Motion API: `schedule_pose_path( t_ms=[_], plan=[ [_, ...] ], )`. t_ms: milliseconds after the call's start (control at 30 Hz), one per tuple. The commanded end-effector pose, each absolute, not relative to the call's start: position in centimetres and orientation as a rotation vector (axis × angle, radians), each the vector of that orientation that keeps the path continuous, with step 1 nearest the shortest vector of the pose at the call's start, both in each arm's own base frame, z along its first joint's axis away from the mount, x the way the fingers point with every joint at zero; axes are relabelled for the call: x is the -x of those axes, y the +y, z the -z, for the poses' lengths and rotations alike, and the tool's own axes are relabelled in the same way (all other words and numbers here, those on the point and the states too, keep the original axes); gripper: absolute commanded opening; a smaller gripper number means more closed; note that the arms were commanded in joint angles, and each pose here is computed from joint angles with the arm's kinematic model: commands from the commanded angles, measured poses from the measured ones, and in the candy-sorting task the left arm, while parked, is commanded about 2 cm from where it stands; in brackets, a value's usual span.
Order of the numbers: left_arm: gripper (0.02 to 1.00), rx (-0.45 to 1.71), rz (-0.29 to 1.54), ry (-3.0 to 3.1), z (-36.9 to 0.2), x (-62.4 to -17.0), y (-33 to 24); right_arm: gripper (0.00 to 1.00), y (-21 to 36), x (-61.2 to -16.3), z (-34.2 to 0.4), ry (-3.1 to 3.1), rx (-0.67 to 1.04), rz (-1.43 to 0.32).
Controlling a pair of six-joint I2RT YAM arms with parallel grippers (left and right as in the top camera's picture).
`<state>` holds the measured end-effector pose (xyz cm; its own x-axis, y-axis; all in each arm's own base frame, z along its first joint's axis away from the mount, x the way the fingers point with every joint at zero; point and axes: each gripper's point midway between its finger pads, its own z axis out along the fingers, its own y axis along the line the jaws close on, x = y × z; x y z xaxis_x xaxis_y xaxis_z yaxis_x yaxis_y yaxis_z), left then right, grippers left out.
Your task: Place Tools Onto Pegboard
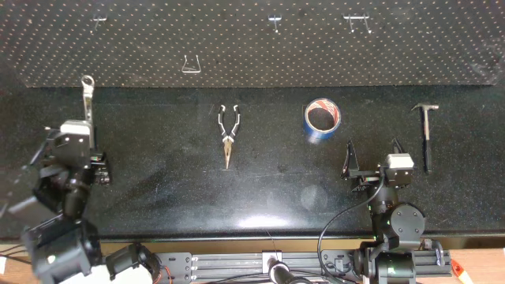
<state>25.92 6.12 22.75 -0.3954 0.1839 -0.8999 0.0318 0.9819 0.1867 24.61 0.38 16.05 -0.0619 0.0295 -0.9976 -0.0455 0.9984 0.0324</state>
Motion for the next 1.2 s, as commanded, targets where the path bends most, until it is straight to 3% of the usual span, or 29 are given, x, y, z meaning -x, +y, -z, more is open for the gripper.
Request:
schedule_pose_path(
  t_ms=[33, 167, 433, 500, 700, 800, 1200],
  plan=[
    [0.029, -0.208, -0.077, 1.919, -22.4, -27.1, 5.0, 0.963, 0.4, -24.6, -15.9, 1.634, 0.025, -0.051],
    [0.029, -0.223, 0.018, 1.901, -21.9, -29.8, 5.1, 0.965, 0.4, -24.6, -15.9, 1.634, 0.025, -0.051],
    [0.029, -0.148, -0.117, 1.844, -22.9, -33.4, 5.9, 0.965, 0.4, -24.6, -15.9, 1.634, 0.025, -0.051],
    [0.027, 0.060, -0.209, 1.834, -23.6, -33.7, 6.5, 0.965, 0.4, -24.6, -15.9, 1.634, 0.025, -0.051],
    [0.029, 0.262, -0.344, 1.825, -23.0, -34.0, 8.4, 0.963, 0.4, -24.6, -15.9, 1.634, 0.025, -0.051],
    [0.029, 0.264, -0.353, 1.868, -21.5, -34.6, 8.5, 0.963, 0.4, -24.6, -15.9, 1.634, 0.025, -0.051],
    [0.029, 0.104, -0.210, 1.832, -22.9, -35.2, 5.5, 0.965, 0.4, -24.6, -15.9, 1.634, 0.025, -0.051]
  ],
)
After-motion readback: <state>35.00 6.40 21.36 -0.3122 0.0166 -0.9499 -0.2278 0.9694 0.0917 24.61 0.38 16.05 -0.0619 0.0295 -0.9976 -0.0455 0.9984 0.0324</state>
